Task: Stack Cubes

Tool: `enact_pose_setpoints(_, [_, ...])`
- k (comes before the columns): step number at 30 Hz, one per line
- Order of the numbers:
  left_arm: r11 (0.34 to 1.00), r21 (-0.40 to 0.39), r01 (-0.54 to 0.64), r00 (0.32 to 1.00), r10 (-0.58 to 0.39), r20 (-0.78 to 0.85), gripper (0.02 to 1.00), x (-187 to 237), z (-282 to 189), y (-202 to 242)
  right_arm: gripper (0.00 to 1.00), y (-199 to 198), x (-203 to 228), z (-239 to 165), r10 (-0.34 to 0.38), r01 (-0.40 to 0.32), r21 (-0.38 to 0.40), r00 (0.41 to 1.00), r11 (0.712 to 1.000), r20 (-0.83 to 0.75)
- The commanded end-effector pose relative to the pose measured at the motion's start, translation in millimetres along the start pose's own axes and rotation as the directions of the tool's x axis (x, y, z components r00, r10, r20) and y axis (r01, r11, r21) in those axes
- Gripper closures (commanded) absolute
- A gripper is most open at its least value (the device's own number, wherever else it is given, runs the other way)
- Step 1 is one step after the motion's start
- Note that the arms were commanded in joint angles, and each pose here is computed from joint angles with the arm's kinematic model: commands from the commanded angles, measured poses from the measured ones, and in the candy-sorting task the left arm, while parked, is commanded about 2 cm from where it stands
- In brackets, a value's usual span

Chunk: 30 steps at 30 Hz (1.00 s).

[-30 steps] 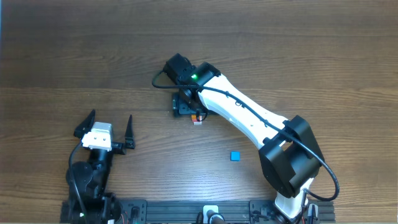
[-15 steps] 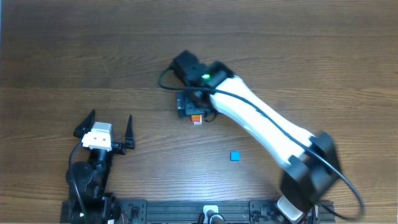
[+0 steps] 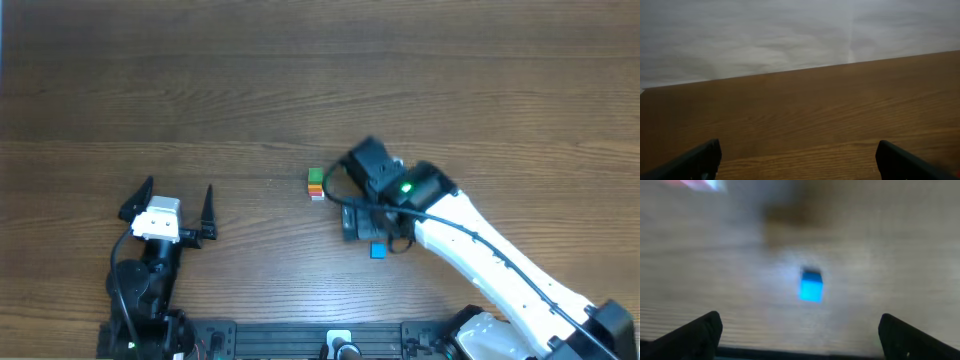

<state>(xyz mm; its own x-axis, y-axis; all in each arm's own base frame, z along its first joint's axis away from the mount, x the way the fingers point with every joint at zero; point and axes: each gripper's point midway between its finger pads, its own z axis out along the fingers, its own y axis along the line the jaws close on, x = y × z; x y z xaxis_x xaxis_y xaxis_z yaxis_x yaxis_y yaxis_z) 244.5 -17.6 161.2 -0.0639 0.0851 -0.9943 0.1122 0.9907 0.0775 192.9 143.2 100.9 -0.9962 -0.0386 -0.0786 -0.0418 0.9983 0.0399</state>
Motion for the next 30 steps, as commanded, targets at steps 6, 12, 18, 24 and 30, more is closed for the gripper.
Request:
enact_pose_setpoints(6, [1.0,-0.001,-0.011,1.0,0.011,0.001,0.02,1,0,1,0.009,-11,35,47,0.068,-0.068,-0.002,0.995,0.998,-0.071])
enact_pose_setpoints(12, [1.0,-0.001,-0.011,1.0,0.011,0.001,0.018,1,0,1,0.007,-10,33,65,0.067,-0.068,-0.022,0.997,0.997,-0.047])
enact_pose_setpoints(18, [1.0,-0.001,-0.011,1.0,0.011,0.001,0.02,1,0,1,0.014,-9,28,78,0.068,-0.068,-0.012,0.997,0.998,-0.045])
enact_pose_setpoints(24, [1.0,-0.001,-0.011,1.0,0.011,0.001,0.02,1,0,1,0.08,-13,30,91,0.079,-0.076,0.033,0.994,0.997,-0.075])
enact_pose_setpoints(30, [1.0,-0.001,-0.011,1.0,0.011,0.001,0.02,1,0,1,0.205,-13,31,96,0.089,-0.086,0.042,0.992,0.995,-0.086])
